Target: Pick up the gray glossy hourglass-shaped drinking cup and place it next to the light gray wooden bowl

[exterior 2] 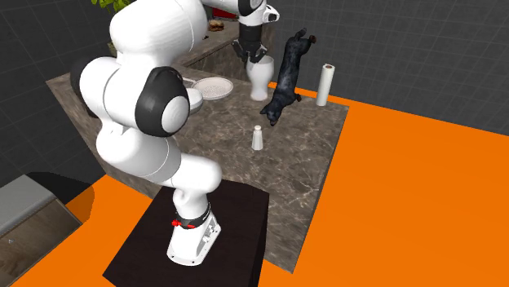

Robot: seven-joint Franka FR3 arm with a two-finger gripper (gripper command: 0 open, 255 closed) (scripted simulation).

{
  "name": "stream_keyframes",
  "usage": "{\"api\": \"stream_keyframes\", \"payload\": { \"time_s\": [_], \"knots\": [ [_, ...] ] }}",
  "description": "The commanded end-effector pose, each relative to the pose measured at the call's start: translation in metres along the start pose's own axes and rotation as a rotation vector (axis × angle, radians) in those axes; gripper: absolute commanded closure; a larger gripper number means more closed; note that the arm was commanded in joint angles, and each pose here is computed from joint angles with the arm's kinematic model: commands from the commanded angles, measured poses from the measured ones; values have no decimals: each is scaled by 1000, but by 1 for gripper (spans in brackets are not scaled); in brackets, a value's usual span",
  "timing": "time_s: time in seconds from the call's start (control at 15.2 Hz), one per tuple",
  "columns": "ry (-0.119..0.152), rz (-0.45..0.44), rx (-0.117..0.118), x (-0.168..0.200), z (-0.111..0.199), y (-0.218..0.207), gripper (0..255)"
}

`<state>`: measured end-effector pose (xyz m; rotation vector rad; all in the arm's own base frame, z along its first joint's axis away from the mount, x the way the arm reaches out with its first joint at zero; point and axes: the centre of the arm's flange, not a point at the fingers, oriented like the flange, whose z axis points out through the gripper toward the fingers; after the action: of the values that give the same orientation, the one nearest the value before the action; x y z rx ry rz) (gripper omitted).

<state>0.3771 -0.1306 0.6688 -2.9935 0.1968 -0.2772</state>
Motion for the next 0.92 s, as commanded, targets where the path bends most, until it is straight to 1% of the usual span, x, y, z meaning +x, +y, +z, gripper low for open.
{"api": "stream_keyframes", "payload": {
  "time_s": [0.0, 0.86],
  "knots": [
    [1, 1, 0, 0, 5, -27, 255],
    [1, 1, 0, 11, 45, -193, 255]
  ]
}}
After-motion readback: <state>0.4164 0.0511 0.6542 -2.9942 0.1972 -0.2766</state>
